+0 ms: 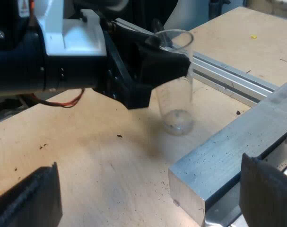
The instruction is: Pour the beans into the coffee machine
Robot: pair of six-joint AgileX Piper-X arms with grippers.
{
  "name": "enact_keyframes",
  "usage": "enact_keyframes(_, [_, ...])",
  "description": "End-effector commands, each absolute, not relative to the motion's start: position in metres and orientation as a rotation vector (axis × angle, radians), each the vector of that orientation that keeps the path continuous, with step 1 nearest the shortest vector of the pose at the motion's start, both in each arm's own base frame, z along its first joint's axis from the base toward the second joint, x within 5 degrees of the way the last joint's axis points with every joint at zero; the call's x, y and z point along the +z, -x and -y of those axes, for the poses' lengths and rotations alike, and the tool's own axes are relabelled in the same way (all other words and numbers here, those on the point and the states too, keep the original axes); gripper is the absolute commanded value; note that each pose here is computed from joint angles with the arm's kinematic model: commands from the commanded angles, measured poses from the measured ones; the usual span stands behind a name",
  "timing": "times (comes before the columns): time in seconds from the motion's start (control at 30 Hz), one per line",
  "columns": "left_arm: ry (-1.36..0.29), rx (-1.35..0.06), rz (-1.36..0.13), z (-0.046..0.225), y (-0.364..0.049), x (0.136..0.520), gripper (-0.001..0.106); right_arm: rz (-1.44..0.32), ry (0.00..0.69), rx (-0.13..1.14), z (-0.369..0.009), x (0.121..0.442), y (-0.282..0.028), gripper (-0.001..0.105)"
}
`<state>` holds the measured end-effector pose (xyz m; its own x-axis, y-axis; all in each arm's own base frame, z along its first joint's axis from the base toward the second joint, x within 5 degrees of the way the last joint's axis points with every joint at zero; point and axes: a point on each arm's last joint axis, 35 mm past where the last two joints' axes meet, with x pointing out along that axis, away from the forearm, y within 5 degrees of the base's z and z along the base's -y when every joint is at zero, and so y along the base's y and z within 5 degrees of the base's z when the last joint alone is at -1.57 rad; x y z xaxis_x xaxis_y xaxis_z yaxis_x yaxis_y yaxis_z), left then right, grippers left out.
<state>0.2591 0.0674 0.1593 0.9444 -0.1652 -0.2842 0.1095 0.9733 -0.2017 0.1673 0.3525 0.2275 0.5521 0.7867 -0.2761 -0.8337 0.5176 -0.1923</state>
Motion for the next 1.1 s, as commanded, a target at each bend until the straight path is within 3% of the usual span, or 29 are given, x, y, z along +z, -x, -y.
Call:
enact_keyframes(0.03, [0.181,-0.217,-0.274,-0.065,-0.262,0.161,0.045,-0.147,0.312,0.978,-0.353,0.23,-0.167,0.078])
enact_keyframes(0.07, [0.181,-0.22,-0.275,-0.065,-0.262,0.161,0.047,-0.147,0.312,0.978,-0.353,0.23,-0.167,0.078])
enact_keyframes(0.13, [0.18,-0.225,-0.286,-0.064,-0.261,0.16,0.061,-0.147,0.312,0.978,-0.353,0.23,-0.167,0.078])
enact_keyframes(0.57, [0.196,-0.227,-0.393,-0.063,-0.256,0.148,0.06,-0.147,0.312,0.978,-0.353,0.23,-0.167,0.078])
enact_keyframes(0.83, [0.277,-0.199,-0.588,-0.058,-0.238,0.146,0.06,-0.147,0.311,0.977,-0.353,0.23,-0.167,0.078])
enact_keyframes(0.97, [0.285,-0.196,-0.61,-0.055,-0.23,0.155,0.06,-0.144,0.316,0.978,-0.352,0.233,-0.167,0.078])
enact_keyframes(1.07, [0.277,-0.185,-0.585,-0.054,-0.224,0.17,0.06,-0.13,0.354,0.98,-0.348,0.24,-0.165,0.078])
enact_keyframes(1.1, [0.273,-0.176,-0.584,-0.053,-0.223,0.172,0.06,-0.134,0.396,0.973,-0.345,0.245,-0.164,0.078])
